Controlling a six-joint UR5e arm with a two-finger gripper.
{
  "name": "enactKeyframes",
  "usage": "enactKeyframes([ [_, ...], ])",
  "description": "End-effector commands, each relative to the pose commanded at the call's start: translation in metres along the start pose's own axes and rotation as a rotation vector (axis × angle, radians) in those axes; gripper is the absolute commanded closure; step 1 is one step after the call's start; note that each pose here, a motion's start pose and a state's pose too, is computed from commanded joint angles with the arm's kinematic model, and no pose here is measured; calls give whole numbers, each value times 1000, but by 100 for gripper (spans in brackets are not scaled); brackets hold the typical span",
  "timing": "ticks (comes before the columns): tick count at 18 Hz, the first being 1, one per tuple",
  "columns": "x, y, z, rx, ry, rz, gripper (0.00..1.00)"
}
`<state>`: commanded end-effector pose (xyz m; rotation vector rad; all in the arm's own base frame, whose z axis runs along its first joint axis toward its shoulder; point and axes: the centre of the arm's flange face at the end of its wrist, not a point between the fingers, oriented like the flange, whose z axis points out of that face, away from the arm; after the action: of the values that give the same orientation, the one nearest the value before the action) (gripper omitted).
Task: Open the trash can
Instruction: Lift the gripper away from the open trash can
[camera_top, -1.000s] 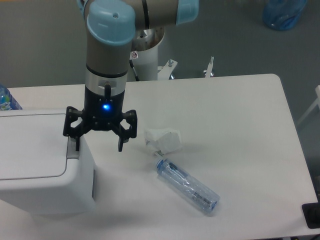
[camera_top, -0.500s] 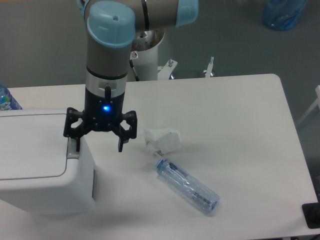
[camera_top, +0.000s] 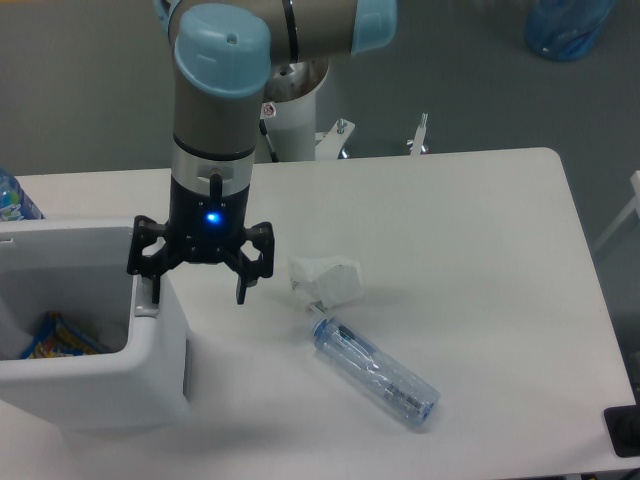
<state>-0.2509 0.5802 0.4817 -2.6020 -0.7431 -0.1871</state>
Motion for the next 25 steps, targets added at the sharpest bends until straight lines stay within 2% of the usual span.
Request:
enactKeyframes([
  [6, 1, -3, -5, 17, -6, 10, 0],
  [11, 1, -19, -29, 90, -30, 32, 0],
  [15, -38, -29, -55, 145, -184, 27, 0],
  [20, -91, -35, -89, 160, -325, 102, 0],
  [25, -140, -29, -102, 49, -494, 323, 0],
])
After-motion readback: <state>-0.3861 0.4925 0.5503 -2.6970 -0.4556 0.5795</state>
